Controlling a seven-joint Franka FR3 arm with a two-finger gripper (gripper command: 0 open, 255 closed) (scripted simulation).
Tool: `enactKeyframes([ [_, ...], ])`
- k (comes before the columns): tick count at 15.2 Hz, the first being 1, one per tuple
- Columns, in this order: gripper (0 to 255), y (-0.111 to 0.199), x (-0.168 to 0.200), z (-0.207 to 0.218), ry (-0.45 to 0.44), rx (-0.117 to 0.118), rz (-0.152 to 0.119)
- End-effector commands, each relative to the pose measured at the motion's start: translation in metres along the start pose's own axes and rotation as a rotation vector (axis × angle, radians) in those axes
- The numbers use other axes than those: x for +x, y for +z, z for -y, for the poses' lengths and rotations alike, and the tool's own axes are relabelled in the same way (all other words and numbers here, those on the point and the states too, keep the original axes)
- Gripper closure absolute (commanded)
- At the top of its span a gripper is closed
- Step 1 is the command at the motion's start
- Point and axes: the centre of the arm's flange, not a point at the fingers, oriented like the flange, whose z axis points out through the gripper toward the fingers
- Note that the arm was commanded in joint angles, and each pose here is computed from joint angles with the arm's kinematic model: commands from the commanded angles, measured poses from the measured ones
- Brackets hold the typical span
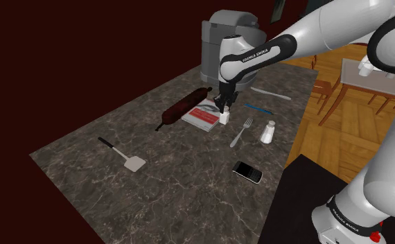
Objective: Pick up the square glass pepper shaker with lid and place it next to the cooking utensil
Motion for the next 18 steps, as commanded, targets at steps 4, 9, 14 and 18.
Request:
enactKeyframes([
  [4,255,0.000,0.000,0.000,0.000,0.000,0.000],
  [9,255,-0.021,0.000,-0.001,0.000,0.000,0.000],
  [14,255,-0.047,-0.001,-0.002,0.000,0.000,0.000],
  [18,255,-0.068,-0.001,-0.003,0.000,0.000,0.000],
])
